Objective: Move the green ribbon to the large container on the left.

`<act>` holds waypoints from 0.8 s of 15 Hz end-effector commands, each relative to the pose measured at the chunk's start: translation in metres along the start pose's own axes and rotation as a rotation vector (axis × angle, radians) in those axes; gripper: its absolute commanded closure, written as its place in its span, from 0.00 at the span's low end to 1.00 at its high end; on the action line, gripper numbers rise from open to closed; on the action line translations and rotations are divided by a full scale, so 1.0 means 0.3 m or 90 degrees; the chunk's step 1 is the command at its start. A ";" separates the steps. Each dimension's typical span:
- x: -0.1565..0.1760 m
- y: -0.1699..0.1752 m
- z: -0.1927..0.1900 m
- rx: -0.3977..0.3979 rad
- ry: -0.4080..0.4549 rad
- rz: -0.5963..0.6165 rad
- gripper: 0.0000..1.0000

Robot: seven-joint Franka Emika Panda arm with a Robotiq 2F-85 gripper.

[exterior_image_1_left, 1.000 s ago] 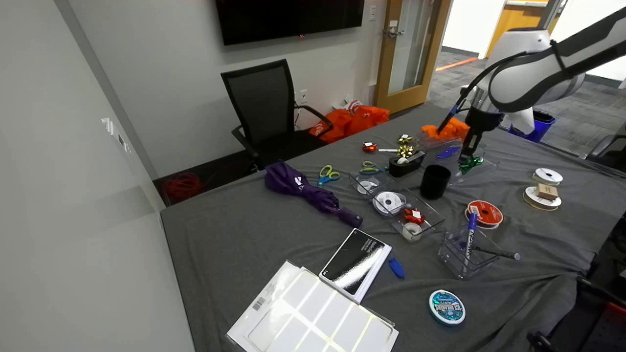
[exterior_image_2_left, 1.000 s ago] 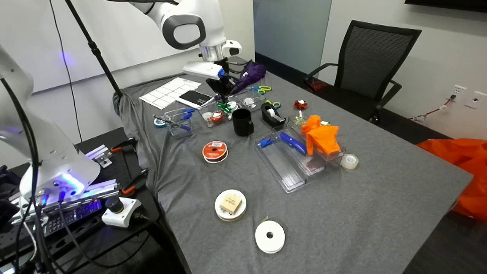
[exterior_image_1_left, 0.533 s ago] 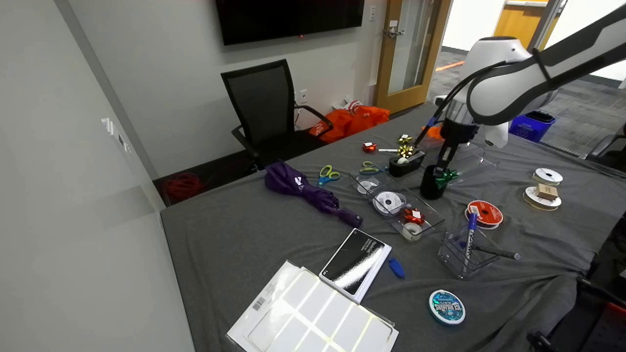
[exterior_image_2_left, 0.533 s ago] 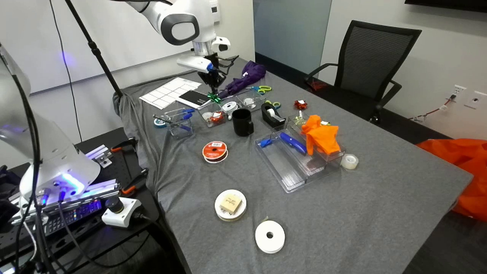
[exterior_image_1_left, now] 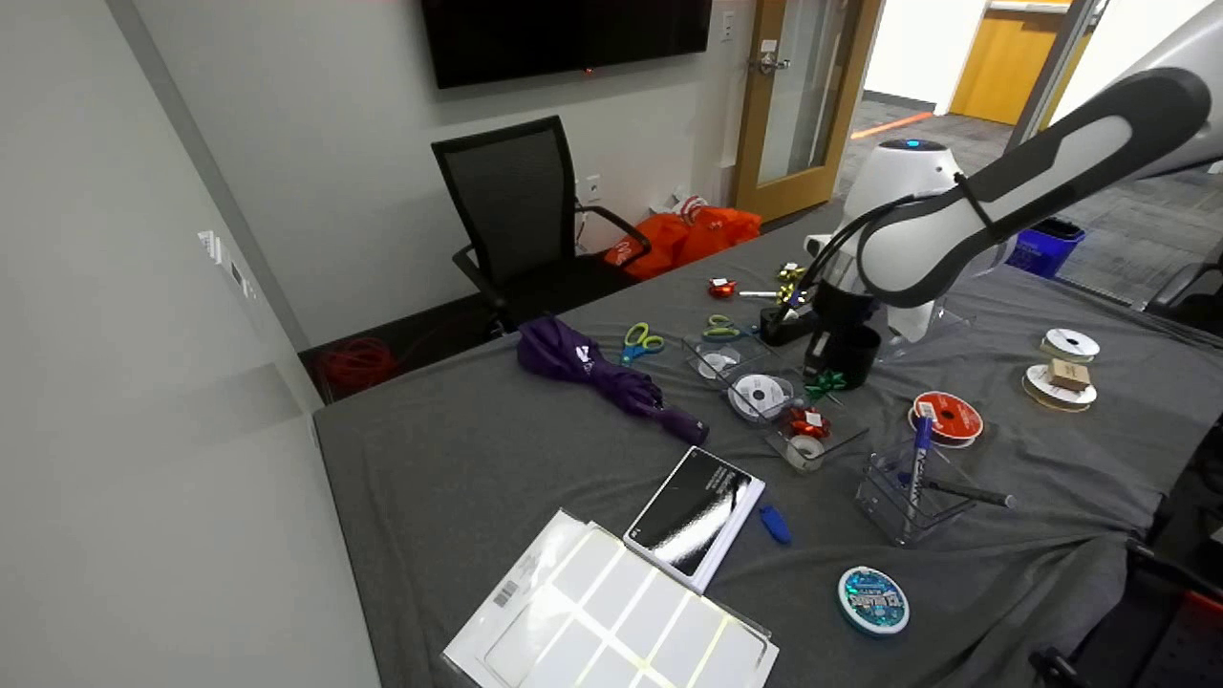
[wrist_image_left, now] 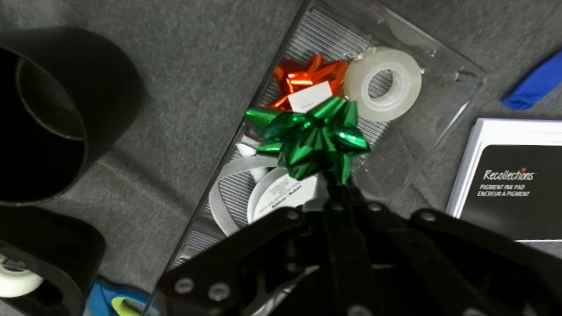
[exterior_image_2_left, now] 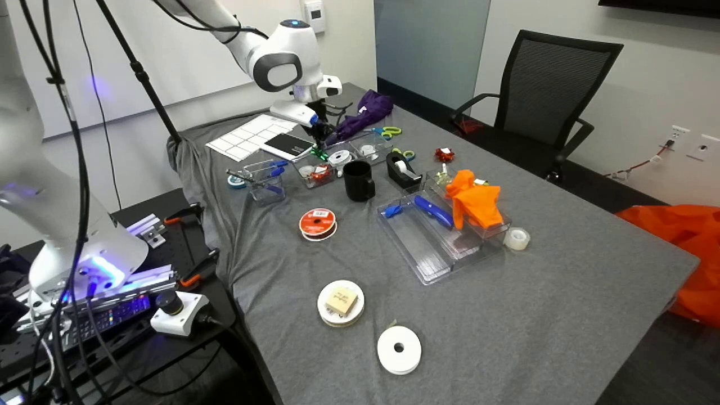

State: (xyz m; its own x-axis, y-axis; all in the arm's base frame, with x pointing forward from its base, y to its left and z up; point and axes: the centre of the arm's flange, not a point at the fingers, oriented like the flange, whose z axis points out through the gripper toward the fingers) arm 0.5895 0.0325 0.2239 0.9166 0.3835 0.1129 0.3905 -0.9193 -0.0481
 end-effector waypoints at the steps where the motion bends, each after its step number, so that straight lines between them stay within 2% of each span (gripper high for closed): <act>1: 0.028 0.010 0.107 0.031 0.031 -0.016 1.00; 6: 0.000 0.003 0.197 0.024 0.028 -0.045 1.00; 8: -0.028 0.013 0.206 0.011 0.009 -0.059 0.73; 12: -0.099 0.046 0.176 0.011 -0.013 -0.107 0.46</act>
State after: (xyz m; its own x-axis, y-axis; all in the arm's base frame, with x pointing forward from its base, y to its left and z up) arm 0.5870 0.0313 0.1610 0.8694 0.4809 0.1139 0.4885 -0.8711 -0.0509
